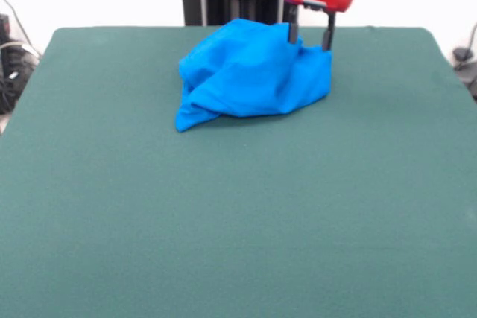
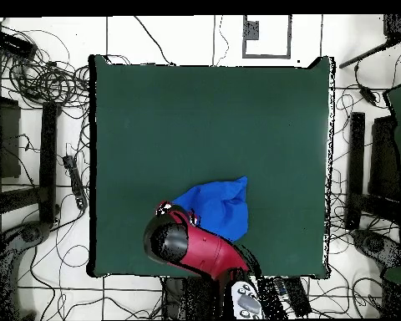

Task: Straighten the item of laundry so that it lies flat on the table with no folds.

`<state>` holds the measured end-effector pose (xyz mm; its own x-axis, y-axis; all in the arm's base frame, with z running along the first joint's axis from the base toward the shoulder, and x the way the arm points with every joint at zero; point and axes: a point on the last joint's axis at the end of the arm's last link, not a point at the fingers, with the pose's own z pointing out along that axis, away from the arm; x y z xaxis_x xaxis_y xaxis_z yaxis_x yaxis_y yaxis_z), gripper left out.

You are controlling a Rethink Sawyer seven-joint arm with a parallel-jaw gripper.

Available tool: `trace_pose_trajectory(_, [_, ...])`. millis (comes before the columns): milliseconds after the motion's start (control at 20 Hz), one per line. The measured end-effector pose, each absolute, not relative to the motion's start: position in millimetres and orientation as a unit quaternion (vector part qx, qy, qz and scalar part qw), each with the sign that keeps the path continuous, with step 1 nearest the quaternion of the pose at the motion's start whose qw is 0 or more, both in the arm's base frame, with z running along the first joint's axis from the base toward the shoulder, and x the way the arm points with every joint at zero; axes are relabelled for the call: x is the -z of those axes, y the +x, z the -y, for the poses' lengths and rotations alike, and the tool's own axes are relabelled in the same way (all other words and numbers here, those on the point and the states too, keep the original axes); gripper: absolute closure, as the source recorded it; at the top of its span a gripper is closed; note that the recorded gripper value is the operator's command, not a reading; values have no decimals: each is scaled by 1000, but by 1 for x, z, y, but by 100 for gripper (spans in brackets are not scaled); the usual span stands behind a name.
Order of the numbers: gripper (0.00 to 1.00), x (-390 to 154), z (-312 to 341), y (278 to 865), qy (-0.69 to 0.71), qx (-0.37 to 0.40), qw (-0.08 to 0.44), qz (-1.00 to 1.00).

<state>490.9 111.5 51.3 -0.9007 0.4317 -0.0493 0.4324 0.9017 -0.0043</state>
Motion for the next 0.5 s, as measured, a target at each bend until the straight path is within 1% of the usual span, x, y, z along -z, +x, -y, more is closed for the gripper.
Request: trace_pose_trajectory(500, [0,-41,-114,483,220,10,11,-975])
